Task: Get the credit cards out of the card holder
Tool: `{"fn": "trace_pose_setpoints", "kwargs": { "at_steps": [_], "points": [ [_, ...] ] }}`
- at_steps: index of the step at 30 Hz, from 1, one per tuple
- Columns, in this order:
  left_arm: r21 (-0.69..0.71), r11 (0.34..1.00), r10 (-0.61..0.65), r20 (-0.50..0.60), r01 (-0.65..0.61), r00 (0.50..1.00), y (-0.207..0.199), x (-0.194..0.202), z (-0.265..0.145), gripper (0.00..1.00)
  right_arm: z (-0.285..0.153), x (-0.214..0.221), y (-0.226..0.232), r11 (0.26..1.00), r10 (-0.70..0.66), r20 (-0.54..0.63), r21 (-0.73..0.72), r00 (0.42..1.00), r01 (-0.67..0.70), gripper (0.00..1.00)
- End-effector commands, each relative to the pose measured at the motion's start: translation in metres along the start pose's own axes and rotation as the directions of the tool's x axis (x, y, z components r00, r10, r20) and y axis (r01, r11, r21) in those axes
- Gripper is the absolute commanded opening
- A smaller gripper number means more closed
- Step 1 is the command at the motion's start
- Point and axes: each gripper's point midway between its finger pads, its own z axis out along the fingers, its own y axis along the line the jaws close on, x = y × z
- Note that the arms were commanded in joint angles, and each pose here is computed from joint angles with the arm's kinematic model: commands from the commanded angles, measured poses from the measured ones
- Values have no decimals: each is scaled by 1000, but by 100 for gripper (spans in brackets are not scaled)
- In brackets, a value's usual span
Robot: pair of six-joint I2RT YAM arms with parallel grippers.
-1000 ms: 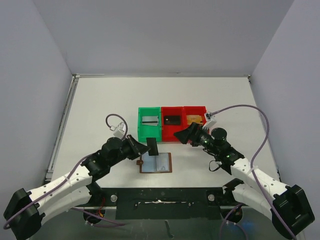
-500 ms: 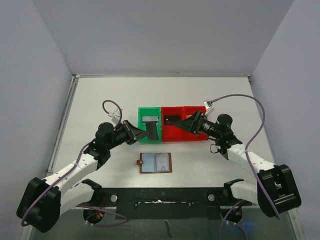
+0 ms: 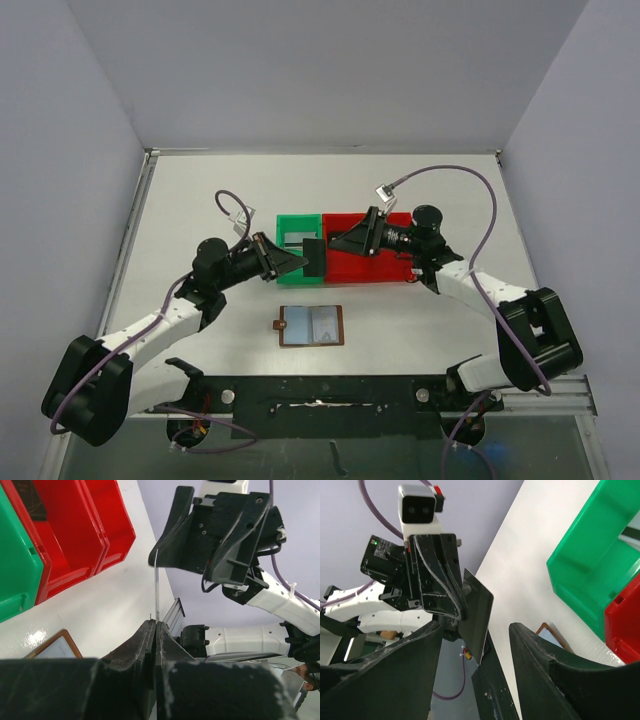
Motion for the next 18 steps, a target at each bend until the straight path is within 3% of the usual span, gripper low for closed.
{"fn": "trace_pose_setpoints", "kwargs": {
  "at_steps": [1,18],
  "points": [
    [134,987,84,57,-91,995,-40,-19,0,0,10,3,20,996,-50,-54,-78,997,46,54],
    [155,986,46,85,-58,995,-41,-23,0,0,20,21,28,993,-34,-85,-116,996,24,40]
  ]
}}
